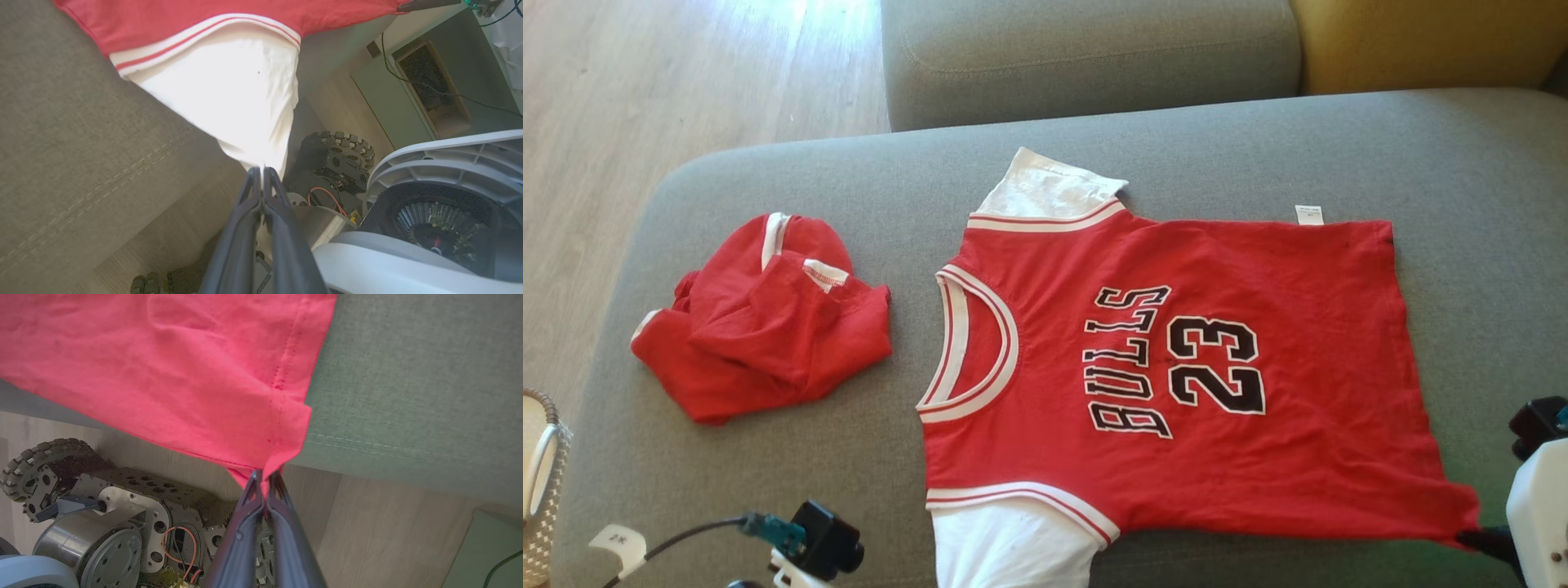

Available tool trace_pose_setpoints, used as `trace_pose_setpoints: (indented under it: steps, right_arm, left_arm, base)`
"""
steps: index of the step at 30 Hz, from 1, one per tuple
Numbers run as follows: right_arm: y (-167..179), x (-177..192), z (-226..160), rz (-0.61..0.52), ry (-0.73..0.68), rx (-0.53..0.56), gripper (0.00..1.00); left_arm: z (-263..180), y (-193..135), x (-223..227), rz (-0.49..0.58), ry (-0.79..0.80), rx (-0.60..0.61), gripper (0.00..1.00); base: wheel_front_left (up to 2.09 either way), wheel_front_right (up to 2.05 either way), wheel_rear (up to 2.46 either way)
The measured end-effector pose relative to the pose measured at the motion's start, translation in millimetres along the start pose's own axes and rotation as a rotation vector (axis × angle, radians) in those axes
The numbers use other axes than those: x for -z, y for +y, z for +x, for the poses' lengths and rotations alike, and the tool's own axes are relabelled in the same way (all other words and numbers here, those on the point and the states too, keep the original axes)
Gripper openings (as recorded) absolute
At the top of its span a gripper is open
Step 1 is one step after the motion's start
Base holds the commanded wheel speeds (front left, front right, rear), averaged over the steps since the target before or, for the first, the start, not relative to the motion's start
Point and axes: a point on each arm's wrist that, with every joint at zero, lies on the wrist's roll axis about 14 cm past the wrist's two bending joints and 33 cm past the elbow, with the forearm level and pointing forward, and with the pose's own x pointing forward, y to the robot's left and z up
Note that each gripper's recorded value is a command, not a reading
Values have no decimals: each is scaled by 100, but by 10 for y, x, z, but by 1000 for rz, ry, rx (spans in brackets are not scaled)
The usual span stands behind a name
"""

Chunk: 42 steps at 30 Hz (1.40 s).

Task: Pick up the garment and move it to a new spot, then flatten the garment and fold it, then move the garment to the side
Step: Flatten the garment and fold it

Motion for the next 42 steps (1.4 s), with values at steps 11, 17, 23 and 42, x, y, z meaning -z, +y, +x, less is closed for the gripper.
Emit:
trace_pose_setpoints:
  steps: [11,17,23,42]
  right_arm:
    - [-43,-261,9,48,-90,6,0]
    - [-2,-568,26,57,-168,-4,0]
    - [-26,-861,114,47,-242,19,0]
    - [-209,-1233,343,75,-355,85,0]
  left_arm:
    - [73,81,-523,78,-150,-4,0]
    - [94,179,-1018,86,-321,-33,0]
    - [200,361,-1494,105,-487,-102,0]
    - [530,815,-2021,117,-601,-239,0]
  base:
    - [0,0,0]
    - [0,0,0]
    - [0,0,0]
    - [0,0,0]
